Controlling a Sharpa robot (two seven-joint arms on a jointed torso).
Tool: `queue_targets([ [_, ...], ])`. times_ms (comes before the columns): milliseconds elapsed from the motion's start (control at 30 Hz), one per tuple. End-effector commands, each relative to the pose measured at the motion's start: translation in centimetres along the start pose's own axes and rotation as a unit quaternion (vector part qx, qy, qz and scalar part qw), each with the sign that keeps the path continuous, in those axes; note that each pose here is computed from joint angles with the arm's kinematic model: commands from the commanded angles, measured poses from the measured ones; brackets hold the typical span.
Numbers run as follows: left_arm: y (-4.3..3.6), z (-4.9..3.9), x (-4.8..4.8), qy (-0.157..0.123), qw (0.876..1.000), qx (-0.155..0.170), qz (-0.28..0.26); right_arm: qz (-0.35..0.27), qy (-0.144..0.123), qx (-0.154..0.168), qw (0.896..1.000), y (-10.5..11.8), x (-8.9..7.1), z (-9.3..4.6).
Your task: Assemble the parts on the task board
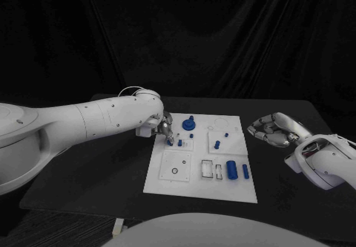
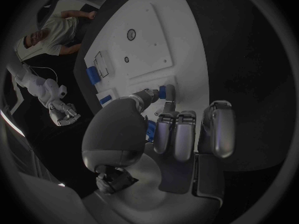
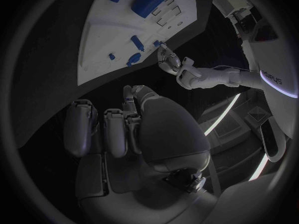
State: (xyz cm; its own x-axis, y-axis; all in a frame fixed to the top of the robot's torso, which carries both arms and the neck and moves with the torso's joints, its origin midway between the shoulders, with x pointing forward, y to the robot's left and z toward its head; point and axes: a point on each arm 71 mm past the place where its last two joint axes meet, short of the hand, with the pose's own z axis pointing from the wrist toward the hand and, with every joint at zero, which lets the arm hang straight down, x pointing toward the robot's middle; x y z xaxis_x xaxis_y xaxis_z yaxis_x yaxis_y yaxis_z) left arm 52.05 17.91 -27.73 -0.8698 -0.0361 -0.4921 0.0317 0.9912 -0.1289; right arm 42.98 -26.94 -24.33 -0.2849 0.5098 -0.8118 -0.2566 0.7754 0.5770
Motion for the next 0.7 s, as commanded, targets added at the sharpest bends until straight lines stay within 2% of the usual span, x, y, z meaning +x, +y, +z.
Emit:
queue_targets([
  [33, -0.23, 0.16, 0.39, 0.003, 1.000, 0.010, -0.003, 0.000, 0.005, 0.006, 1.000, -0.09, 0.13, -0.03],
  [700, -0.47, 0.40, 0.54, -0.006, 1.000, 0.017, -0.009, -0.001, 0.006, 0.007, 1.000, -0.19, 0.14, 0.03],
])
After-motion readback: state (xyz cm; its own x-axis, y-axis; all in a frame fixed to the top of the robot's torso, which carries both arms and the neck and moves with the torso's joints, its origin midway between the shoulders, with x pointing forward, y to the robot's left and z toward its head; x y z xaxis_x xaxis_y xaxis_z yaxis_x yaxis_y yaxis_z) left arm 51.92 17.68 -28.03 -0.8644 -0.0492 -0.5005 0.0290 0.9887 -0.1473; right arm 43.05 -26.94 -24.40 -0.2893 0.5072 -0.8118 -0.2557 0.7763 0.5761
